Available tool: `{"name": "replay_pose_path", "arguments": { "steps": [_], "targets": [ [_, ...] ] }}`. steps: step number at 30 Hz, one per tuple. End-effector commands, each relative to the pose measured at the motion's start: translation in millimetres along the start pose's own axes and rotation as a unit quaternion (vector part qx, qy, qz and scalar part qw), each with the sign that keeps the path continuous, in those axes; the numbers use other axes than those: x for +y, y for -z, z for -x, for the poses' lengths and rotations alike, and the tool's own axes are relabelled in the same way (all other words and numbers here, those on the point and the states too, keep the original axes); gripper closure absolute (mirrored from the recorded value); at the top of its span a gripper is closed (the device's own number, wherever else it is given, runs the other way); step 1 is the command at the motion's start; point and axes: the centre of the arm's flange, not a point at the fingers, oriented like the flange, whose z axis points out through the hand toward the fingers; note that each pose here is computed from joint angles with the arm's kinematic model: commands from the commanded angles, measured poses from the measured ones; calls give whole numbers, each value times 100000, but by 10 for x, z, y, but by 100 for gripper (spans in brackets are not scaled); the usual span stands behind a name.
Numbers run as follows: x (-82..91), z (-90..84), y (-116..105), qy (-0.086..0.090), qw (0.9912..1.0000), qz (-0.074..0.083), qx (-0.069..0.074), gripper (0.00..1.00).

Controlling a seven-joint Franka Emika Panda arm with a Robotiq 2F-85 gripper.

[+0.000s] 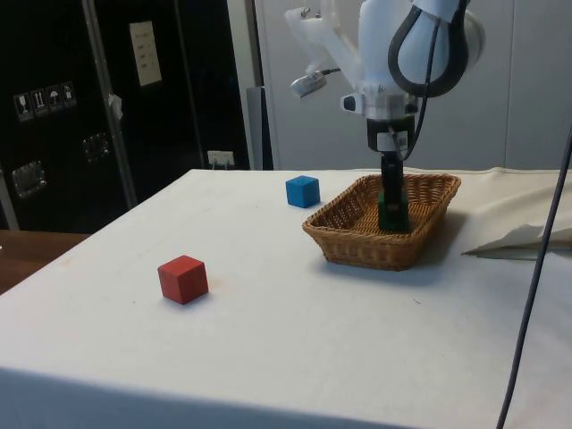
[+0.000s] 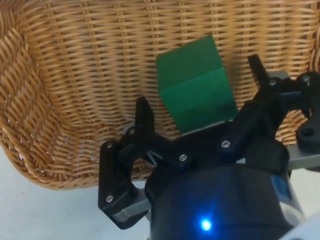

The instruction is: Pick up the blue cube and place it into the basket.

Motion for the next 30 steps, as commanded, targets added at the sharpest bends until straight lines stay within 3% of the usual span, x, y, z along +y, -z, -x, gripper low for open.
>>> {"name": "replay_pose_path", "arguments": {
  "steps": [1,13,30],
  "targets": [
    [1,0,0,-48,100000,-12,5,0],
    [52,-66,165,-379,99994,-70,1015,0],
    [174,-199,641,-825,99964,-1311,2168,0]
  ]
}}
